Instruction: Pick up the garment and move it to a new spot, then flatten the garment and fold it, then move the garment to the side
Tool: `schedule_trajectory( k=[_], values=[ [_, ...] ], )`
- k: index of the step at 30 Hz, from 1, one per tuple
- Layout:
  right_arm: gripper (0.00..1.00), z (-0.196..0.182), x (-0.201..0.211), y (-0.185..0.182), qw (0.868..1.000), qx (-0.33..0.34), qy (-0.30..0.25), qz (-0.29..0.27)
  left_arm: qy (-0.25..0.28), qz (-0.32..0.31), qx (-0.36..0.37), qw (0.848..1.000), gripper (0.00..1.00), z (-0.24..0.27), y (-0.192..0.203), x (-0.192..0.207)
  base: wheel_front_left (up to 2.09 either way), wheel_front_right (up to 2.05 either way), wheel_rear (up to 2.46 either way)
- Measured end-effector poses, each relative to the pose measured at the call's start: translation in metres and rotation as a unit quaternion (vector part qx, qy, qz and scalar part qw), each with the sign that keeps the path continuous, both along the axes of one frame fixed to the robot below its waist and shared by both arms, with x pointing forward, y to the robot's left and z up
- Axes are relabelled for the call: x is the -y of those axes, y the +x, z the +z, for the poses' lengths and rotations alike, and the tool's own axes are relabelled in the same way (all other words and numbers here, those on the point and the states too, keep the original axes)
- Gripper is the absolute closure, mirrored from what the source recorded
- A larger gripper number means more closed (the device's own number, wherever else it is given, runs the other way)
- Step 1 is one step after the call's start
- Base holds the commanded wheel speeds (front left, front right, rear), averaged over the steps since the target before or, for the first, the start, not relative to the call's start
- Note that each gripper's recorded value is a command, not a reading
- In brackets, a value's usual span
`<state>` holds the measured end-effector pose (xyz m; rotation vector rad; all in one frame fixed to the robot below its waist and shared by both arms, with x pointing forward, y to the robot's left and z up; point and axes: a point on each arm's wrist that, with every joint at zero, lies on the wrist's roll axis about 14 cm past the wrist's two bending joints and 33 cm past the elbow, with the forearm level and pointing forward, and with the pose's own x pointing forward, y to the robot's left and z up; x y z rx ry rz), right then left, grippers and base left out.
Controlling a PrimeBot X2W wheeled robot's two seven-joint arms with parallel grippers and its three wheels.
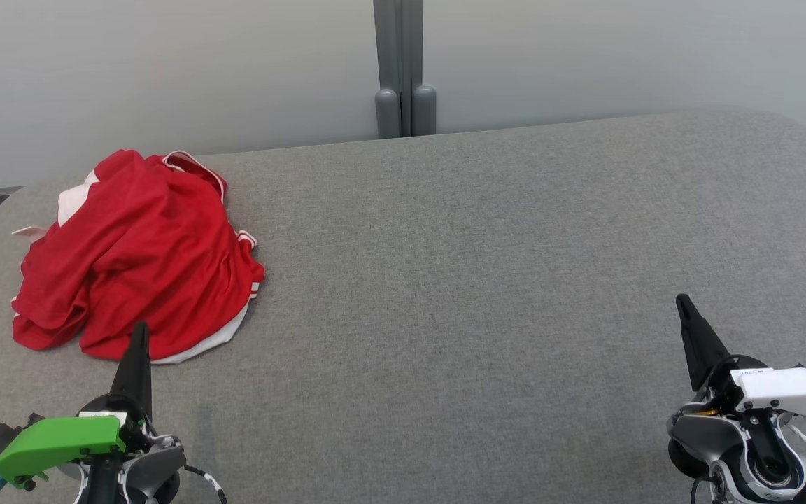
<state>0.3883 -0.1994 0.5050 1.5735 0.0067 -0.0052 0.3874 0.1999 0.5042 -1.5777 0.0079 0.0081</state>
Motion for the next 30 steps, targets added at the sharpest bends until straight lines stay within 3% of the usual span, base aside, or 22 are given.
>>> schedule_trajectory(
  k=[30],
  values=[
    [1.00,0.0000,0.0000,0.0000,1.000,0.000,0.000,0.000,0.000,0.000,0.000,1.000,1.00,0.0000,0.0000,0.0000,0.00,0.00,0.00]
  ],
)
